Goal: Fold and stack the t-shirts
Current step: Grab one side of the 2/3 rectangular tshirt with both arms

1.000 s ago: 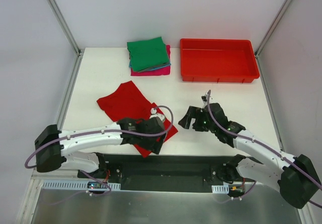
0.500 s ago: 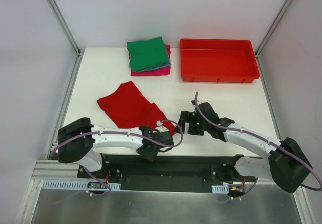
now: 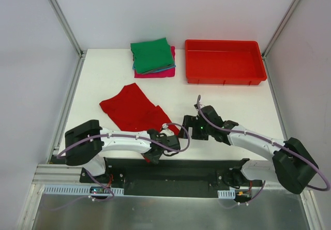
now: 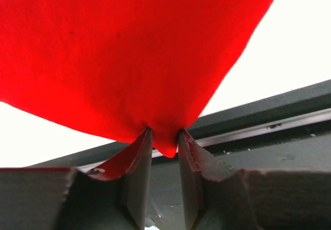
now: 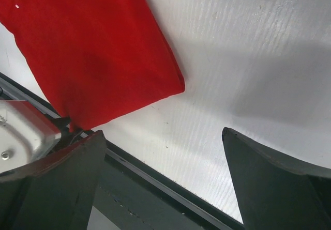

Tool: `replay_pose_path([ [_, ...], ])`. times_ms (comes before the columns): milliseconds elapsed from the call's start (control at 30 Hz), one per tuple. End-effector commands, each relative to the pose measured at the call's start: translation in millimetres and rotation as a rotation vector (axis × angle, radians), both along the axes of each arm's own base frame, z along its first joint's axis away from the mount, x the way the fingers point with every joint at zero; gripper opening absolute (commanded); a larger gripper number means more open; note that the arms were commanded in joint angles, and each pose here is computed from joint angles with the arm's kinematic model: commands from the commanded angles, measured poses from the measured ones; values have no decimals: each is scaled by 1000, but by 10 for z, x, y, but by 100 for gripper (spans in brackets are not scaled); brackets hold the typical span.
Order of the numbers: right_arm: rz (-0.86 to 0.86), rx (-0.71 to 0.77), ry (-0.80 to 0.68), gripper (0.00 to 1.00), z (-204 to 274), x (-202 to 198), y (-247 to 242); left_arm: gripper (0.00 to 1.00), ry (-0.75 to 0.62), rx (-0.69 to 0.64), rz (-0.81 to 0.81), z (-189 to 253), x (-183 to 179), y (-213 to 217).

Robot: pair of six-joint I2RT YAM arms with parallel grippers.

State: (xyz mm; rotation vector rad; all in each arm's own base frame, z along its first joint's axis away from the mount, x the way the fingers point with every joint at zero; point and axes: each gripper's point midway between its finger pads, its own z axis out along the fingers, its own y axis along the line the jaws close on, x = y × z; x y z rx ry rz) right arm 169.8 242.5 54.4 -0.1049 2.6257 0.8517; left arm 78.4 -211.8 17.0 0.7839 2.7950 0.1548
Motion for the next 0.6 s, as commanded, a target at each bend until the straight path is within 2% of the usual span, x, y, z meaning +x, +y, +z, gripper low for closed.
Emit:
replay_pose_path([
  [0, 13, 45, -28, 97, 170, 117, 175, 20, -38, 64, 15, -13, 98, 92],
  [67, 20, 35, -10, 98, 126, 126, 211, 0, -50, 73, 30, -19, 134, 121],
  [133, 35, 43, 3, 99, 108, 153, 284, 0, -59, 62, 37, 10, 169, 103],
  [200, 56, 31, 24, 92, 41, 165, 339, 0, -77, 46, 32, 54, 198, 77],
  [400, 59, 16, 94, 57, -112, 137, 408, 0, -75, 9, 27, 119, 178, 76],
  [567, -2, -77, 79, 40, -253, 161, 212, 0, -66, -28, 21, 160, 145, 55],
])
